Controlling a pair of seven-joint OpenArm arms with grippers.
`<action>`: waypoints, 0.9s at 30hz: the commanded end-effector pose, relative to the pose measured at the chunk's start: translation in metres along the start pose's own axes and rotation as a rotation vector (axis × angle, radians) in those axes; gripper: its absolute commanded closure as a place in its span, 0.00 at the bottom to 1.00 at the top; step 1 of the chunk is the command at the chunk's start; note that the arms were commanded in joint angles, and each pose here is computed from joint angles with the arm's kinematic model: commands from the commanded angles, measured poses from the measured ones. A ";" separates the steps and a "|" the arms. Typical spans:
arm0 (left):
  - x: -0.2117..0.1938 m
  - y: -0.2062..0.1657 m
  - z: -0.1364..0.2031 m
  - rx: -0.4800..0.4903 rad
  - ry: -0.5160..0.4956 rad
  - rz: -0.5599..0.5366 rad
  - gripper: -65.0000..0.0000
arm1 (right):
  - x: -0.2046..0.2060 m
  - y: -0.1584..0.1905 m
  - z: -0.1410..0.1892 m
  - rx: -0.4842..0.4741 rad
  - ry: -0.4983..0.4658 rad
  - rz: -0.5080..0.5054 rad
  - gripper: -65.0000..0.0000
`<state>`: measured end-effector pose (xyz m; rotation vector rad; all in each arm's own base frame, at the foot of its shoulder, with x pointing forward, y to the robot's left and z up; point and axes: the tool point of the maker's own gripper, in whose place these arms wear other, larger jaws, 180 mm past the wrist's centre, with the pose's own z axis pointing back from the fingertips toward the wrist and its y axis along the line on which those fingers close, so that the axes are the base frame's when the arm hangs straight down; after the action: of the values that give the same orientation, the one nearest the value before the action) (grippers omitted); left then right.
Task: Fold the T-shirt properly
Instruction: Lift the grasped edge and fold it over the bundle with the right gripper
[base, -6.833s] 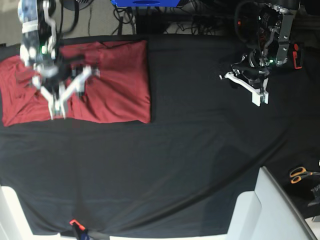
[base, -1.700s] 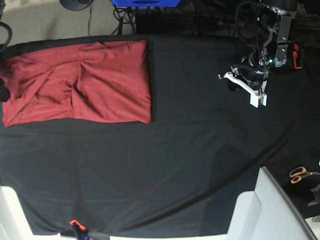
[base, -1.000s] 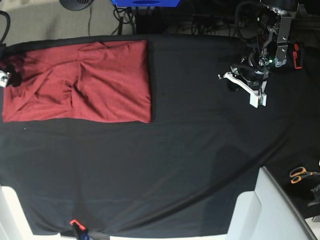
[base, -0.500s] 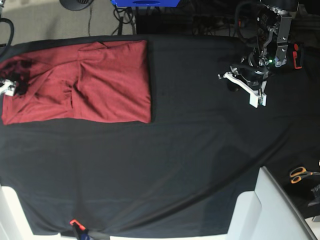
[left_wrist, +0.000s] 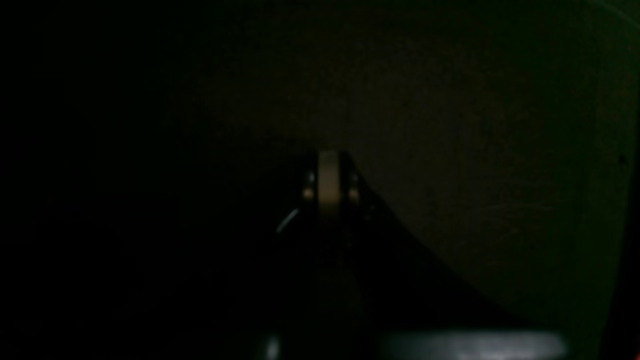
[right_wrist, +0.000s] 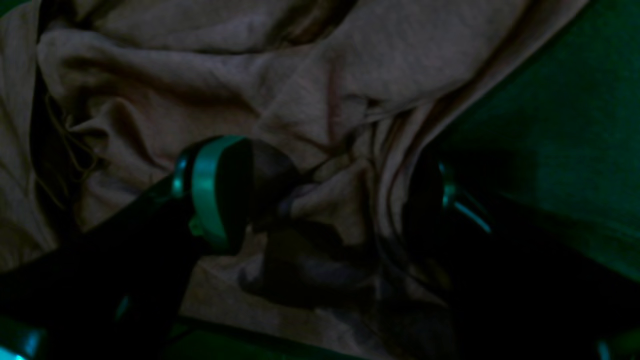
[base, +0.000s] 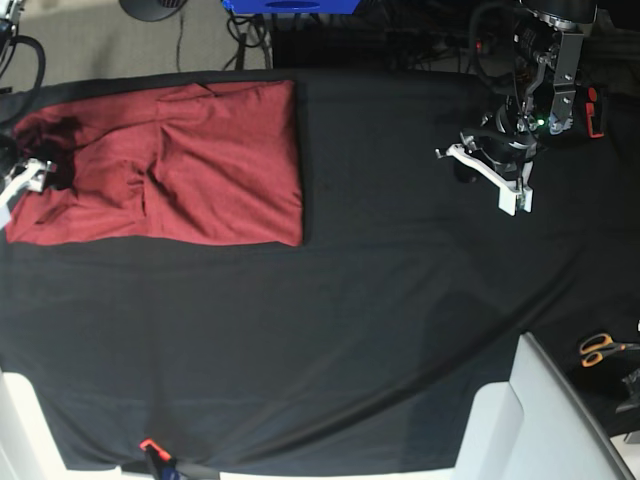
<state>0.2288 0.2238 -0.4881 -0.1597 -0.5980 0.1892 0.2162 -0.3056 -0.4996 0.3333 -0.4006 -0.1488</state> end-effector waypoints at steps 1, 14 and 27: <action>-0.005 0.003 0.001 0.009 0.032 -0.008 1.00 | -0.057 0.022 -0.015 0.054 0.207 0.013 0.34; -0.005 0.003 0.001 0.010 0.032 -0.007 1.00 | -0.060 0.042 -0.018 0.083 0.209 0.042 0.36; -0.005 0.003 0.001 0.010 0.032 -0.007 1.00 | -0.037 0.043 -0.017 0.074 0.166 0.074 1.00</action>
<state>0.2297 0.2238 -0.4879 -0.1605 -0.5980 0.1911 0.2111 -0.2692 -0.5024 0.3774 -0.3534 -0.0889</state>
